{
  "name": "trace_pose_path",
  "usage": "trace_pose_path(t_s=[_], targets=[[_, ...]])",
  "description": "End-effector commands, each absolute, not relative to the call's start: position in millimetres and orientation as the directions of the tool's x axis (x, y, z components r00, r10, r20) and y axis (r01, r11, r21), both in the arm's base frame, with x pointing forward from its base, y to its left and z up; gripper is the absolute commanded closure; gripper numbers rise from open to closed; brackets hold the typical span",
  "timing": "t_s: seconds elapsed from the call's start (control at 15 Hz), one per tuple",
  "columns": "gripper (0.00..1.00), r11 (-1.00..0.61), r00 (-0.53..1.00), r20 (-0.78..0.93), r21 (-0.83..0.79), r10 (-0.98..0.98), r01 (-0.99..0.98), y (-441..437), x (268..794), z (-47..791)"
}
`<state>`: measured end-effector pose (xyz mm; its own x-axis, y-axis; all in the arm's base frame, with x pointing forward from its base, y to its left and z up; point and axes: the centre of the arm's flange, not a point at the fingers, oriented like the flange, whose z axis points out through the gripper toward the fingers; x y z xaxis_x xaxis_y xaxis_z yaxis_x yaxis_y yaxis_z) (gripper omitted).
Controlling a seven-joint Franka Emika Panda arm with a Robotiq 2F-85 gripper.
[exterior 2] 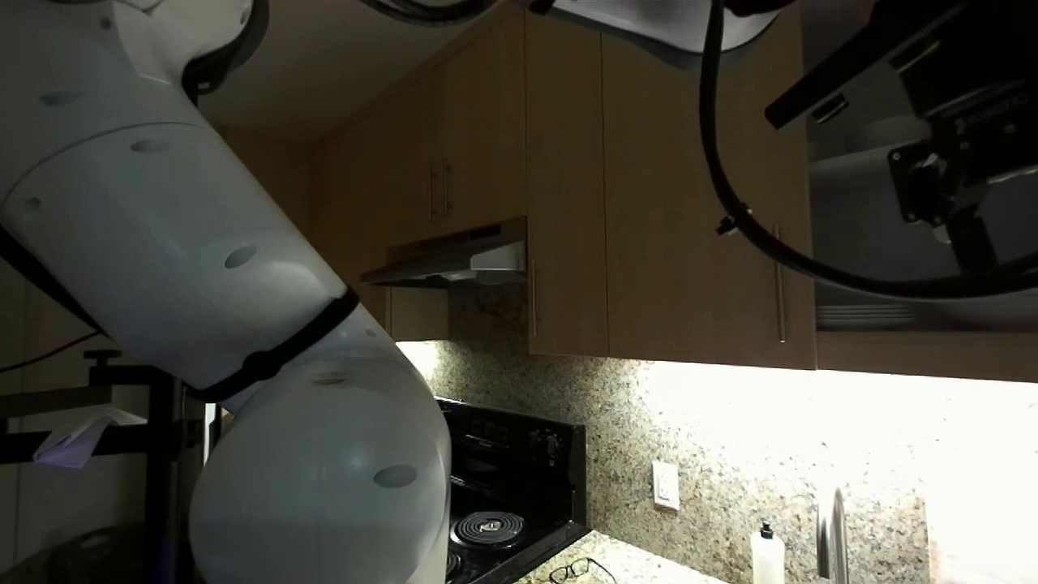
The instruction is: Open the third cabinet door from the right
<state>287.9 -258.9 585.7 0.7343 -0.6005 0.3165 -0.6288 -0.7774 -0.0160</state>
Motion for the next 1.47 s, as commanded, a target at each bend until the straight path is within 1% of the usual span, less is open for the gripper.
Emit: trace_pose_path(t_s=[0.0, 0.33, 0.53, 0.8, 1.0, 1.4], targets=[[0.0, -0.809, 0.783, 0.299, 0.056, -0.545, -0.585, -227.7, 278.2, 575.2], [0.0, -0.843, 0.821, 0.32, 0.104, -0.474, -0.527, -185.2, 274.0, 568.5], [0.0, -0.861, 0.851, 0.33, 0.171, -0.408, -0.479, -162.2, 269.7, 567.2], [0.0, -0.887, 0.908, 0.282, 0.257, -0.311, -0.384, -137.6, 260.9, 569.9], [0.0, -0.927, 0.95, 0.226, 0.258, -0.216, -0.272, -123.2, 251.4, 575.8], [0.0, -0.969, 0.972, 0.234, 0.239, -0.006, -0.064, -98.9, 242.8, 587.9]])
